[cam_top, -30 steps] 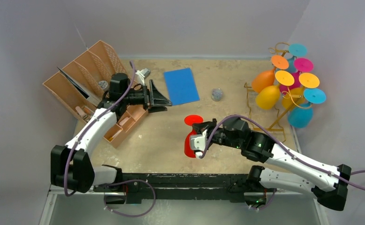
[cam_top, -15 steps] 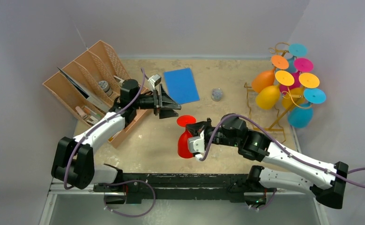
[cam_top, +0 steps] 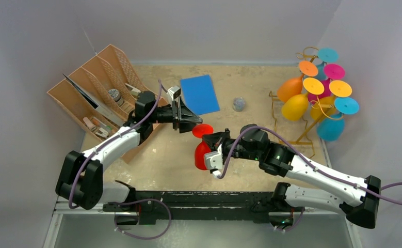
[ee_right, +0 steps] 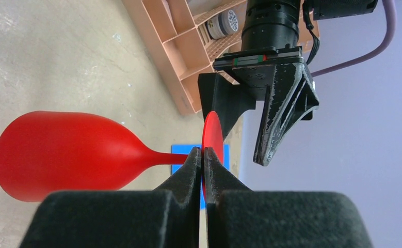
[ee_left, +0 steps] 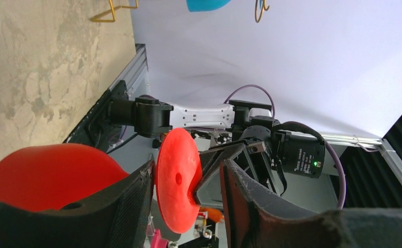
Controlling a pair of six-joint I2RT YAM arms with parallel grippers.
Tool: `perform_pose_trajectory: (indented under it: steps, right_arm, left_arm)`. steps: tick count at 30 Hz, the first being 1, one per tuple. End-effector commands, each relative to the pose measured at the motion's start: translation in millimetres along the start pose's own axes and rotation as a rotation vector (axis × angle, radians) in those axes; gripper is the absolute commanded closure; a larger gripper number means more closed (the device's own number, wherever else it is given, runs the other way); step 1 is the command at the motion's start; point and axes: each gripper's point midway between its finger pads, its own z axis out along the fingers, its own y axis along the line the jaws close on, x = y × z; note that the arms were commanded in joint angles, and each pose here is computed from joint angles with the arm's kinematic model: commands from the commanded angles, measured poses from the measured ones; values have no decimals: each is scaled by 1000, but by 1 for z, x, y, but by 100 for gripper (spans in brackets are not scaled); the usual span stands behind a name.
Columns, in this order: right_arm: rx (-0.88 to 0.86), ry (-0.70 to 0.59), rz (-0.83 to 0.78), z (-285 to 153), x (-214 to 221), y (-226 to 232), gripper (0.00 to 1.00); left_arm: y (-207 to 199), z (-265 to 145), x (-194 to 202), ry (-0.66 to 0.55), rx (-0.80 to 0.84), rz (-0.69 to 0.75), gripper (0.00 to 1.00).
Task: Take the wine glass off the wine glass rack
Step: Place the wine glass at the center of the board.
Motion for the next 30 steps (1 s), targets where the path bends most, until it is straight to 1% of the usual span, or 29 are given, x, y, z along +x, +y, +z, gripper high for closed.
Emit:
perform_pose_trajectory:
  steps: [1,4,8,12,13,15,20,22,24,25,26,30]
  right_arm:
    - [71,-55,-69,-3,-18,-26,100]
    - [68,-51,-84,-2,-18,-26,100]
    - [50,-45,-89,0,-15,-21,100]
    - [40,-41,-92,3,-12,-17,100]
    - [40,-38,-94,3,-11,-17,100]
    - [37,-34,-97,4,-10,-16,100]
    - [25,-12,-111,5,-6,-14,100]
    - [16,1,-116,5,-3,-12,100]
    - [12,6,-120,6,-1,-11,100]
    - [11,6,-119,6,-1,-11,100]
    - [10,5,-118,6,-1,-11,100]
    - [8,6,-113,5,-2,-10,100]
  left_arm:
    - [-12,-2,10,7,36,4,52]
    - [-17,-3,13,15,50,11,53]
    - [-22,-4,17,28,60,16,62]
    - [-25,-4,20,37,78,20,74]
    - [-25,-4,20,38,84,19,76]
    - [-28,-4,22,41,99,29,76]
    - [-32,-5,26,50,109,57,85]
    - [-35,-6,28,55,115,75,86]
    - [-37,-7,29,60,118,94,91]
    - [-38,-8,30,62,116,100,98]
    - [-38,-8,30,61,114,108,100]
    - [-40,-8,30,54,102,135,100]
